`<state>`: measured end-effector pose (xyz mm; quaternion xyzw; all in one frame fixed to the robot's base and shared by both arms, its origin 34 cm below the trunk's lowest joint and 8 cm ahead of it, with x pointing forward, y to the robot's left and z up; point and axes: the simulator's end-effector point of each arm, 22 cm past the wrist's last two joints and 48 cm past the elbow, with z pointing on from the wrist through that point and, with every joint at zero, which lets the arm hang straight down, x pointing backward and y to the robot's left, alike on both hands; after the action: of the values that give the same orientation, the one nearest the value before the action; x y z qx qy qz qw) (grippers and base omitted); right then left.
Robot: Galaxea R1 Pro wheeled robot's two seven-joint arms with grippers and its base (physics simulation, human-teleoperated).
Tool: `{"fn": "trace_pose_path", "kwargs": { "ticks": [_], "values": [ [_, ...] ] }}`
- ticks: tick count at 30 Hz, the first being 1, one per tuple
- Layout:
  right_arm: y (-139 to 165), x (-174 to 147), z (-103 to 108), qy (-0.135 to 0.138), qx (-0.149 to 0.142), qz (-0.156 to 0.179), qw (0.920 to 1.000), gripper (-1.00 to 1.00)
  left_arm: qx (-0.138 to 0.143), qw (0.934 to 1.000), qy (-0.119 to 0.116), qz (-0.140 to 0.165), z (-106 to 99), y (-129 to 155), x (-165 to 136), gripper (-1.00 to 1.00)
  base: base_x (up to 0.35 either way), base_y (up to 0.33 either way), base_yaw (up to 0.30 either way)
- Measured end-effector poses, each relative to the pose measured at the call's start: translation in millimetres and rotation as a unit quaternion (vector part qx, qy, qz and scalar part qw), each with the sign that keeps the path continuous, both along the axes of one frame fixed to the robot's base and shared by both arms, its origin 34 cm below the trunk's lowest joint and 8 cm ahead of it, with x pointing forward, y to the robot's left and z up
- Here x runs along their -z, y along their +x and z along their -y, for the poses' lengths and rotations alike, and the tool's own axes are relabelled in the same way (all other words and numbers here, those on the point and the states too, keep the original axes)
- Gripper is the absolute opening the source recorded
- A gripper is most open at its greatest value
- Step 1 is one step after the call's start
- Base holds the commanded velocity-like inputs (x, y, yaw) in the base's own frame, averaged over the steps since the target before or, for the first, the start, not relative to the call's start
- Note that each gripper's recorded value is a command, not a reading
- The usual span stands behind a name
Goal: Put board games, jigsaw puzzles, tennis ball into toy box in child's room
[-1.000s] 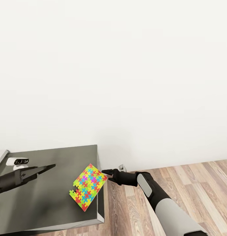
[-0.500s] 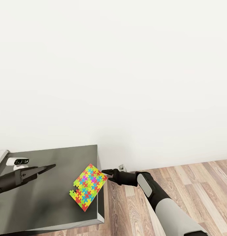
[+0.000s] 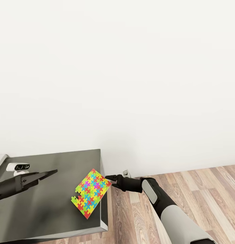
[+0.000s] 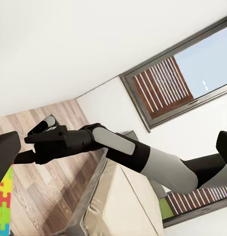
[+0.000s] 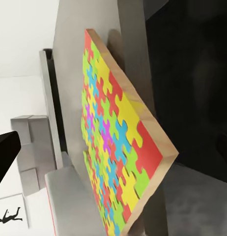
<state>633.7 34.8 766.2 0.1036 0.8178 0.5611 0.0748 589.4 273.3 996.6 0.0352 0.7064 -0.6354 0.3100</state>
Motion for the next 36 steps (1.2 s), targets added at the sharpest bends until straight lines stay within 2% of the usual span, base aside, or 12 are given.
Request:
{"fn": "trace_pose_path", "kwargs": {
  "ticks": [14, 25, 36],
  "values": [
    [2.1, 18.3, 0.0, 0.0, 0.0, 0.0, 1.0, 1.0, 0.0, 1.0, 0.0, 0.0, 0.2, 1.9, 18.4, 1.0, 0.0, 0.0, 0.0],
    [2.1, 18.2, 0.0, 0.0, 0.0, 0.0, 1.0, 1.0, 0.0, 1.0, 0.0, 0.0, 0.0, 2.0, 18.3, 1.0, 0.0, 0.003, 0.0],
    [2.3, 17.6, -0.6, 0.001, 0.0, 0.001, 1.0, 1.0, 0.0, 1.0, 0.0, -0.002, -0.1, 0.8, 19.5, 1.0, 0.0, 0.094, 0.0]
  ]
}}
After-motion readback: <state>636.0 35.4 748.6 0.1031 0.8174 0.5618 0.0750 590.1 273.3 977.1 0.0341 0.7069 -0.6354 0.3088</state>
